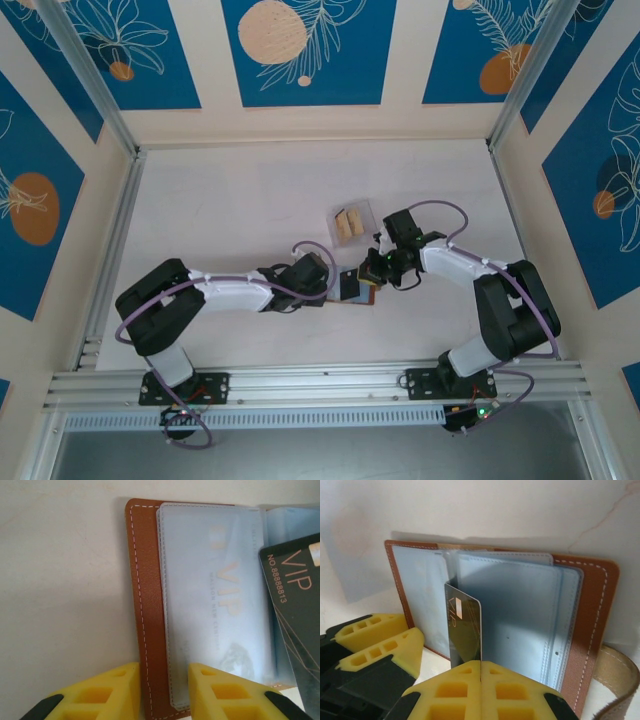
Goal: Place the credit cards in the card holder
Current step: Insert the credit card into the card slot.
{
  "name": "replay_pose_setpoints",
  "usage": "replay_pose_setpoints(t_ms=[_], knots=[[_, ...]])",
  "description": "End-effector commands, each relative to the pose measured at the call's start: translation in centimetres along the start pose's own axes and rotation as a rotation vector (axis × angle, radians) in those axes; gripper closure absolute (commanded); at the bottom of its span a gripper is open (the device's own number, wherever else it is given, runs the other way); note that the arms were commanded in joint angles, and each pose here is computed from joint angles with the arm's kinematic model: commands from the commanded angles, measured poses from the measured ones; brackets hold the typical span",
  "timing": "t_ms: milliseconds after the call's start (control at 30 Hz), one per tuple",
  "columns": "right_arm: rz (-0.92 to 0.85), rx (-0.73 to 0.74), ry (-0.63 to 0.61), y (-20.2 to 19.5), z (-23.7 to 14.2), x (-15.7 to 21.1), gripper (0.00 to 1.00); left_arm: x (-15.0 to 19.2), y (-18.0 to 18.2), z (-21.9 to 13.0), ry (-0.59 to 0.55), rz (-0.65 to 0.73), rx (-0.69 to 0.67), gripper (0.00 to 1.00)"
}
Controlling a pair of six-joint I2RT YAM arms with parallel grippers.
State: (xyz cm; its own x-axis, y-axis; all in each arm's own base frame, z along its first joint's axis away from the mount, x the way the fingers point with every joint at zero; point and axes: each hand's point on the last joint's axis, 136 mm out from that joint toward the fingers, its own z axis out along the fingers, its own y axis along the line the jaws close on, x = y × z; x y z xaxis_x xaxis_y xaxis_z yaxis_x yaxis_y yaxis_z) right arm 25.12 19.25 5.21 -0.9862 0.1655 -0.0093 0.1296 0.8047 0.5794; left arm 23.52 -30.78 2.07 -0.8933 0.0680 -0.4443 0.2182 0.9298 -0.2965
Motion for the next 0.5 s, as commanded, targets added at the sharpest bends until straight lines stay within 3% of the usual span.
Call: replay_pose_setpoints(t_ms=[0,467], knots=[[-0.003,-0.025,0.014,0.21,-0.24,0.53,1.00,5.17,3.54,0.77,0.173,0.039,-0.127,0.71],[-0.005,-0.005,0.011,-0.28,-0.32,0.70,1.00,5.19,3.49,0.80,0.175,0.041,-0.128,0.71]])
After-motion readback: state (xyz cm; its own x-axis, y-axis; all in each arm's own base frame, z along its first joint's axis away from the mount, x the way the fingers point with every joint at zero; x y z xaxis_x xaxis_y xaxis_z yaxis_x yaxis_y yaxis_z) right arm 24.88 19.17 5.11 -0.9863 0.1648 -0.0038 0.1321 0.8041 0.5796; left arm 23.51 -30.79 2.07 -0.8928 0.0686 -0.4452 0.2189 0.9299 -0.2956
